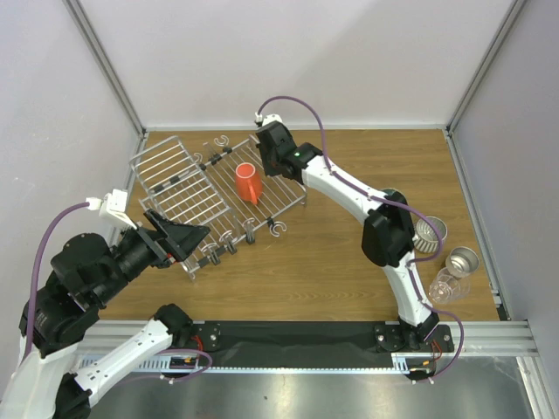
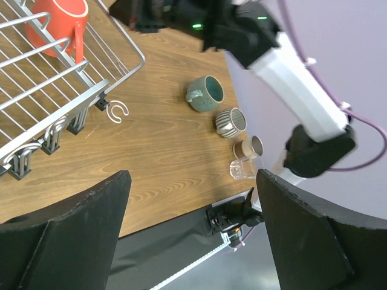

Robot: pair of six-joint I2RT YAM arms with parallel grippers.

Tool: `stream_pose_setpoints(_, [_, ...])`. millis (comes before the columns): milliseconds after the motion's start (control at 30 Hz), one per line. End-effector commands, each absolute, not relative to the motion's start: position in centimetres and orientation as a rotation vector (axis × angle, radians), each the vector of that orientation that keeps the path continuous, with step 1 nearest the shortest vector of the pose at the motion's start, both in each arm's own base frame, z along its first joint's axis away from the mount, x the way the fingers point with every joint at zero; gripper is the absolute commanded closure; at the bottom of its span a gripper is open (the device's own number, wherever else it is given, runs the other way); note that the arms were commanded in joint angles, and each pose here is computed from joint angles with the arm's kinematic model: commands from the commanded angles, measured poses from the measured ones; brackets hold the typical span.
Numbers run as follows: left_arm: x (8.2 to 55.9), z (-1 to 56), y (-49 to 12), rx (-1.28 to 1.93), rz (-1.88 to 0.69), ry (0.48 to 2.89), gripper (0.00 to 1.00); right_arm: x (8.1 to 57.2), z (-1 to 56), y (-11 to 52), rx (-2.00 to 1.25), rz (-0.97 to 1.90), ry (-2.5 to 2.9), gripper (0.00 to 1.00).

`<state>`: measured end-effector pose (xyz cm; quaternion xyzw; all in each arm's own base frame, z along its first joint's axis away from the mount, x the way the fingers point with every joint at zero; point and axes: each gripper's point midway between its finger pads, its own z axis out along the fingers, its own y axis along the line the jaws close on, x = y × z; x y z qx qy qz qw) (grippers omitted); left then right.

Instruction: Load the cups into the dish rack

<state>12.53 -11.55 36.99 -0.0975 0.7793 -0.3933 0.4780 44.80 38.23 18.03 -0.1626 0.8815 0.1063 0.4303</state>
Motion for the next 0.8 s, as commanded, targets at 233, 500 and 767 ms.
stream_pose_setpoints(233, [12.4, 36.7, -12.0, -0.201, -0.976, 1.898, 0.09, 47.2, 14.6, 41.6, -0.531, 0.339, 2.151, 1.00])
stream_pose_setpoints(500, [12.7, 36.9, -11.8, -0.194, -0.950, 1.896, 0.06, 45.8, 13.3, 43.9, -0.608, 0.464, 2.166, 1.00])
stream_pose_setpoints(767, [13.0, 36.7, -12.1, -0.194, -0.949, 1.906, 0.06, 44.6, 12.7, 46.1, -0.633, 0.582, 2.173, 1.00])
